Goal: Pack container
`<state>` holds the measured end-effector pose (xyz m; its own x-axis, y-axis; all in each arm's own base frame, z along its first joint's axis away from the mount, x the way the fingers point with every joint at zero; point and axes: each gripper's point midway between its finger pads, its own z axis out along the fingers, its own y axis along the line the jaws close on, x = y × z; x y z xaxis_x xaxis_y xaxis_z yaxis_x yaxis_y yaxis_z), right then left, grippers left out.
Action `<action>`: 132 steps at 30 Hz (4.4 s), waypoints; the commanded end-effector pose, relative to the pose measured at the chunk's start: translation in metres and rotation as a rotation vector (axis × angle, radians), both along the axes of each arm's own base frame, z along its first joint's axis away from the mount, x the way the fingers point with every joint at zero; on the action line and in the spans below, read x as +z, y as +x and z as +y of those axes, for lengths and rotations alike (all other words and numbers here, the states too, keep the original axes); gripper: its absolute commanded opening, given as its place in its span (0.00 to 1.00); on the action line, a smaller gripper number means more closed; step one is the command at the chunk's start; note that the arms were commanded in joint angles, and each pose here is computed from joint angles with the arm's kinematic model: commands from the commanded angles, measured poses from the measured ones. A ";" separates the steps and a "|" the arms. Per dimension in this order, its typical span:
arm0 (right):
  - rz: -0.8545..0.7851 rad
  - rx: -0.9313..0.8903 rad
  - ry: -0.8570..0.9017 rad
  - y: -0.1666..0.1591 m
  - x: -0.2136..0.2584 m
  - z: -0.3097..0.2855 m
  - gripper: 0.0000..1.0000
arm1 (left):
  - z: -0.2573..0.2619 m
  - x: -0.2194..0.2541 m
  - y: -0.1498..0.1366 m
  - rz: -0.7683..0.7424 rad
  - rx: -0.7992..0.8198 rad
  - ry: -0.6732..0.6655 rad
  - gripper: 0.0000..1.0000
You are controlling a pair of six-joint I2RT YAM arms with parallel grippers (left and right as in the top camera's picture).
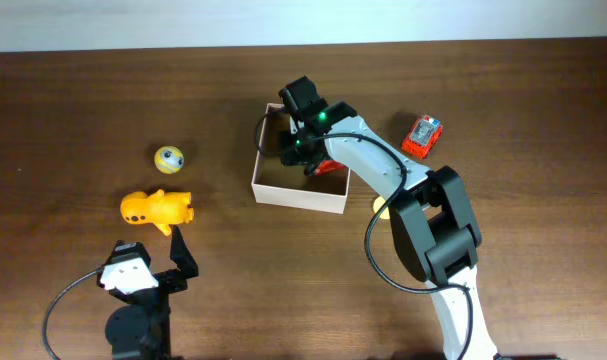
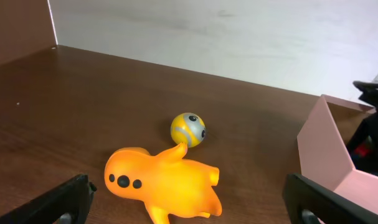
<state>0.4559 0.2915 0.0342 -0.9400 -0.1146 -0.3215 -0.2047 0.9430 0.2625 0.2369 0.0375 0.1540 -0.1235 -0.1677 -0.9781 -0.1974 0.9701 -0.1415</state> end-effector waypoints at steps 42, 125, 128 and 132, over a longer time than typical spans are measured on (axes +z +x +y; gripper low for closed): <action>-0.198 -0.134 -0.342 0.053 -0.002 -0.091 0.28 | -0.002 -0.002 0.001 -0.003 -0.013 -0.003 0.99; 0.190 0.326 -0.414 -0.089 -0.028 -0.035 0.34 | -0.002 -0.002 0.001 -0.003 -0.013 -0.003 0.99; 0.201 0.346 -0.427 -0.092 -0.028 -0.037 0.34 | -0.002 -0.002 0.001 -0.003 -0.013 -0.003 0.99; 0.208 0.377 -0.441 -0.095 -0.028 -0.040 0.34 | -0.002 -0.002 0.001 -0.003 -0.013 -0.003 0.99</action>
<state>0.3704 0.2602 0.0149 -0.8735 -0.4852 -0.0401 -0.4833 0.8741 -0.0489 0.2369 0.0376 0.1540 -0.1234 -0.1678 -0.9781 -0.1978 0.9700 -0.1415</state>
